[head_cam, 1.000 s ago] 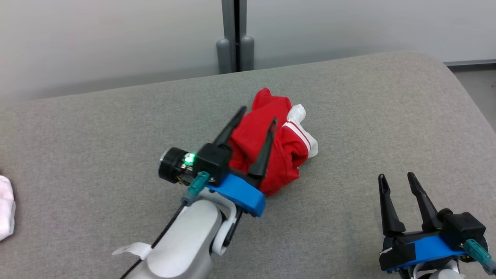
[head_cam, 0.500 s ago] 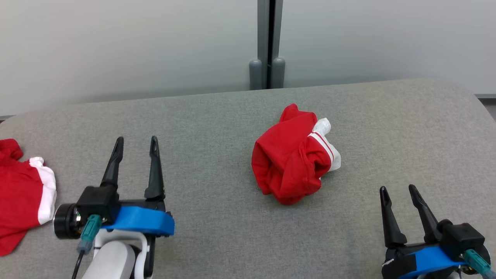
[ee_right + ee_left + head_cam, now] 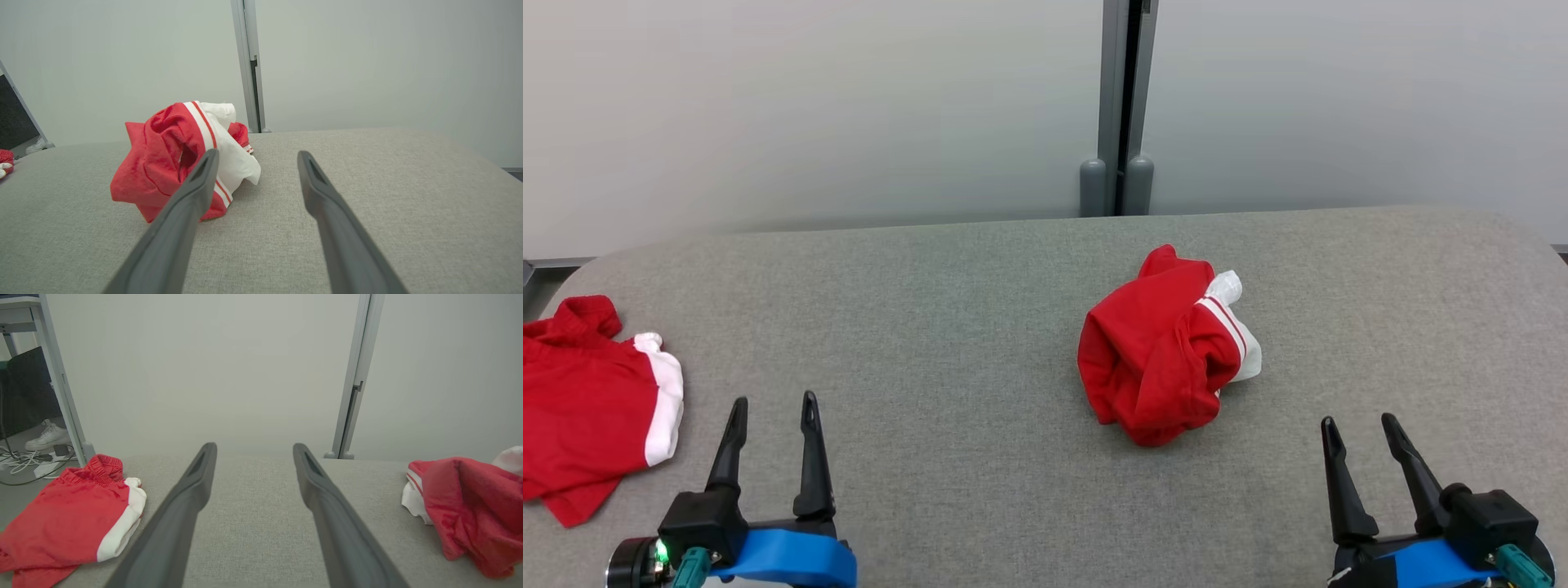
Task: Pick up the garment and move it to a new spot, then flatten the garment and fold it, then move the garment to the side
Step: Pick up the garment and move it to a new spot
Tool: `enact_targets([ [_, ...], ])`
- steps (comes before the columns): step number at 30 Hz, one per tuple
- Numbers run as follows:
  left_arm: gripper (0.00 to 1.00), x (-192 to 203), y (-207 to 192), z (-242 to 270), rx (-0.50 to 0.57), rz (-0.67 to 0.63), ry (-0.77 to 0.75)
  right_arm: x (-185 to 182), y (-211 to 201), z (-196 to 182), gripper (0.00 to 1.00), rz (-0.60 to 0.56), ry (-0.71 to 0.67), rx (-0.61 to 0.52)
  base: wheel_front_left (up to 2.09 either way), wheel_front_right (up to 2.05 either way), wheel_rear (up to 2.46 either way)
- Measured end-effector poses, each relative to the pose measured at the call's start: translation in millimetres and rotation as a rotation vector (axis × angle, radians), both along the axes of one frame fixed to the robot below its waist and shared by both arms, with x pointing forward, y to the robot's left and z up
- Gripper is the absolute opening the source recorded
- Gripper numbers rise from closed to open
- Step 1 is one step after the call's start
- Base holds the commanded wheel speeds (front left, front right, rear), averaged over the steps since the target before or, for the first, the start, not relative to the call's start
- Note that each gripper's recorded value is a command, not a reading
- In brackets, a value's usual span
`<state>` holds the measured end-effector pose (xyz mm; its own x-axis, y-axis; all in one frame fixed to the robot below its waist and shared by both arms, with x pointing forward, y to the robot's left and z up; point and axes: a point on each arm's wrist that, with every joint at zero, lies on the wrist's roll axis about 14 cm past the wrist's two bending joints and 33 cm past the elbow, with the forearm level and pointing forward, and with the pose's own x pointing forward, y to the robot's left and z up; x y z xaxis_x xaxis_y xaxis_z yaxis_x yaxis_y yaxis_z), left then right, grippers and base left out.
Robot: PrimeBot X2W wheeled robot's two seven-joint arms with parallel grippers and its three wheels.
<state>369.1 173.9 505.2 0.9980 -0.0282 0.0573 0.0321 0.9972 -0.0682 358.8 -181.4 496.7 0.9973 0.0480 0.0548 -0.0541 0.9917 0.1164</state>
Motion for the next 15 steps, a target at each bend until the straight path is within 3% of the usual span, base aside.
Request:
enact_targets([
  [15, 1.0, -7, 1, -19, 0.017, -0.01, 0.052, -4, 1, -4, 1.0, 0.002, 0.015, 0.006, 0.0, 0.0, 0.0],
])
